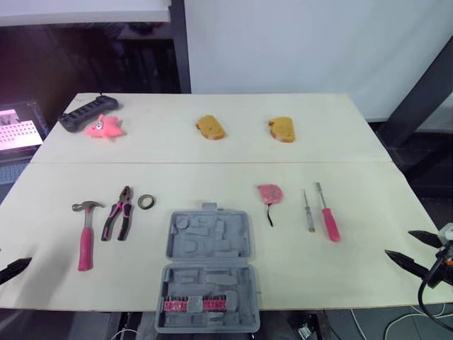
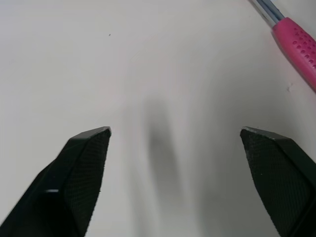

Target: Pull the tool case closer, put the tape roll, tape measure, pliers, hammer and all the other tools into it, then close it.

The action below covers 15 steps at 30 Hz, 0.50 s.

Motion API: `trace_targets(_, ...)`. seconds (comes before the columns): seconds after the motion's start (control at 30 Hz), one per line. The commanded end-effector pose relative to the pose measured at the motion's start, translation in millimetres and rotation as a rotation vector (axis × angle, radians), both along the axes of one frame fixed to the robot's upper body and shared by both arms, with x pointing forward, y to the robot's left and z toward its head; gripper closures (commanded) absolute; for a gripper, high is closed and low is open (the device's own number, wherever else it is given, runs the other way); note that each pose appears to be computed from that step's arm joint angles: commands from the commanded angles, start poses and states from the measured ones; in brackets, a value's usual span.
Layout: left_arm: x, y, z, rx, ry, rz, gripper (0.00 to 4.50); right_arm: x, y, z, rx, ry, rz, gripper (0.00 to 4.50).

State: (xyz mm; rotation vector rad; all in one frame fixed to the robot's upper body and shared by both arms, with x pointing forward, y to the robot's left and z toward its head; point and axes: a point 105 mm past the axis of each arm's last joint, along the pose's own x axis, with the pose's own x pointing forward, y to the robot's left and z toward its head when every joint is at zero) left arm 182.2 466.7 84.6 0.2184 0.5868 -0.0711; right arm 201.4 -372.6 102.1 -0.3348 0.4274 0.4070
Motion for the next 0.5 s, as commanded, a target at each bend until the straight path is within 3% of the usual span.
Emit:
trace_targets(0.03, 1.8, 6.0, 14.6, 0.025, -0.047, 0.007, 0.05, 3.8, 0.1, 11.1, -0.021, -0.049, 0.017, 0.00)
trace_targets(0.23, 6.9, -2.1, 8.6, 0.006, -0.064, -0.005, 0.05, 15.2, 15.0, 15.7, -0.021, -0.092, 0.042, 0.00)
trace_targets(0.4, 28.9, -17.4, 16.9, -0.010, -0.135, -0.038, 0.05, 27.8, 45.9, 26.1, 0.029, -0.132, 0.099, 0.00)
trace_targets(0.5, 55.2, -42.6, 23.3, -0.046, -0.169, -0.092, 0.05, 42.1, 94.9, 39.8, 0.097, -0.178, 0.212, 0.00)
